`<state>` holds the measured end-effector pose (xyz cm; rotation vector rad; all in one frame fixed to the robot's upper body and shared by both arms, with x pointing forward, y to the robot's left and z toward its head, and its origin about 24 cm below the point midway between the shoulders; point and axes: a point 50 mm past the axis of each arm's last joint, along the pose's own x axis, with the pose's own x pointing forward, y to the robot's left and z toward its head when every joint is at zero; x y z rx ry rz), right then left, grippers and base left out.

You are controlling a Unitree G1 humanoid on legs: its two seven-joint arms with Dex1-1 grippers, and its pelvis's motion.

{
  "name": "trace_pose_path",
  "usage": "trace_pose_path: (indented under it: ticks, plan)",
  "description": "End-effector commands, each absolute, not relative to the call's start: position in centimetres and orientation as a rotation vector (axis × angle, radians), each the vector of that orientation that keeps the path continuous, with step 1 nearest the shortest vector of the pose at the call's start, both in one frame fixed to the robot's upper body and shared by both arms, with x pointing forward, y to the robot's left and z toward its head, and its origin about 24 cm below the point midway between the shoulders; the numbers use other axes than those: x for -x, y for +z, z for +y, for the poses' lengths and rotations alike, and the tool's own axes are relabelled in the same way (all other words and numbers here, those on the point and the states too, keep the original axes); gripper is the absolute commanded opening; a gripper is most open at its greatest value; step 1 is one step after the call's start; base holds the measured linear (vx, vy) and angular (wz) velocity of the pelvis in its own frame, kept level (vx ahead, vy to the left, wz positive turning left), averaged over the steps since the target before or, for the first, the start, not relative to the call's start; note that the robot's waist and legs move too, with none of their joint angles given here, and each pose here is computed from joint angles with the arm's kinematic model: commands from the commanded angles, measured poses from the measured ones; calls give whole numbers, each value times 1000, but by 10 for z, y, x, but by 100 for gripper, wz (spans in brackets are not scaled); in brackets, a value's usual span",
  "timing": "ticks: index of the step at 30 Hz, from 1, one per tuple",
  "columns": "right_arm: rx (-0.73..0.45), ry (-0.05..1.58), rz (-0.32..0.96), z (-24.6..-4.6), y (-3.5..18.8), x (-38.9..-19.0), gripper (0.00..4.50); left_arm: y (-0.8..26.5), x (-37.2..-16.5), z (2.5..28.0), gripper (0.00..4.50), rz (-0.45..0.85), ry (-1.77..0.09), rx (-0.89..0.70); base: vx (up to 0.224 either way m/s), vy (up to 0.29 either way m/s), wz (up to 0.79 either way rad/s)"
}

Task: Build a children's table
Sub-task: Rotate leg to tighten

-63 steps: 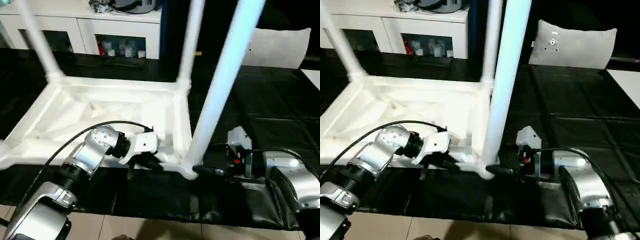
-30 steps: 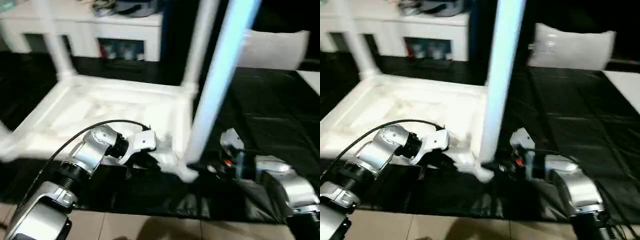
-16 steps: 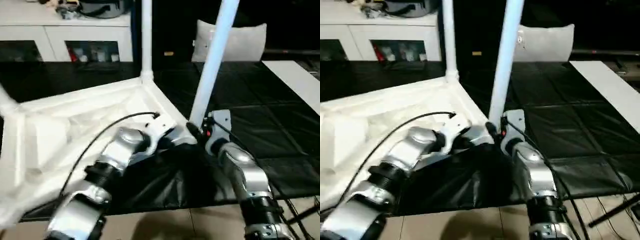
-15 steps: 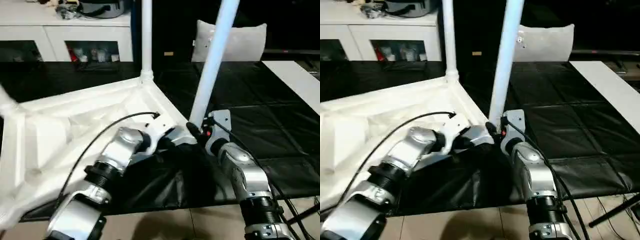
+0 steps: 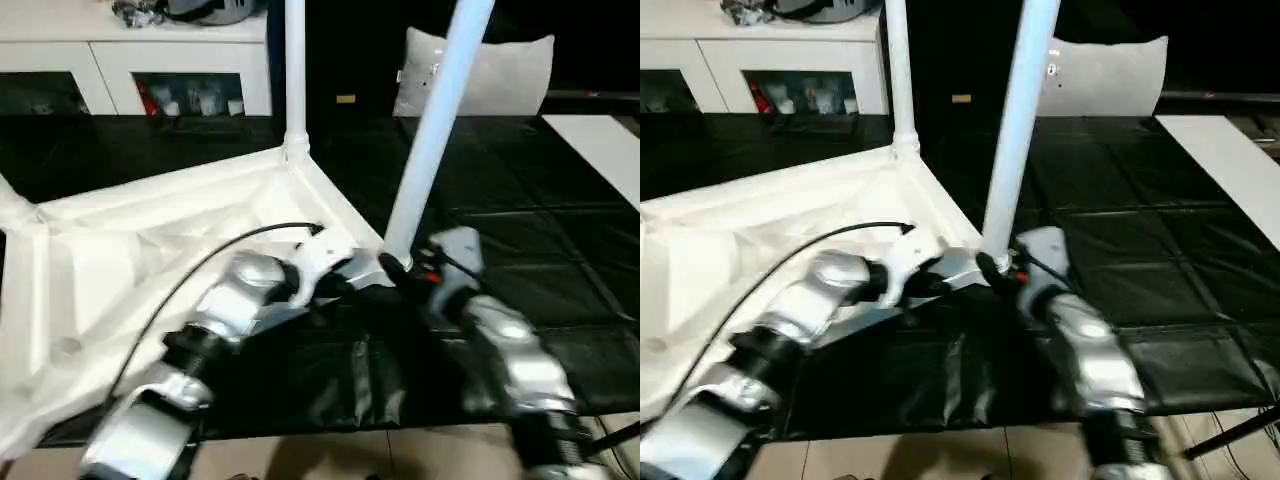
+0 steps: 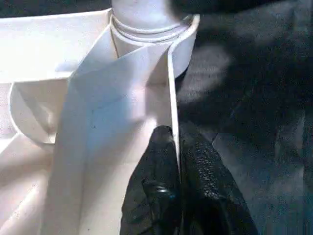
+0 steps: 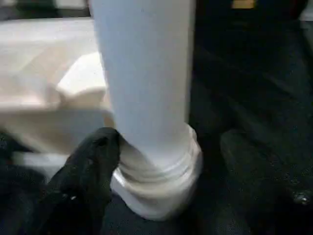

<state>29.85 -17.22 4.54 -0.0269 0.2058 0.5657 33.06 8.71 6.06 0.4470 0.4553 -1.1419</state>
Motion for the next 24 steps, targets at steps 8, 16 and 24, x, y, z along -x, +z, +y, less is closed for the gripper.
trace_pose_path:
  ticks: [8, 16, 24]
  plan:
    - [154, 1068, 205, -188, 70, -275, 396, 57, -311, 105, 0, 470, -1483, -559, 0, 0, 0]
    - [140, 1326, 297, -183, 69, -269, 342, 61, -304, 112, 0, 485, -1676, -642, 0, 0, 0]
    - [98, 1494, 328, -172, 68, -263, 275, 63, -297, 109, 0, 483, -1808, -676, 0, 0, 0]
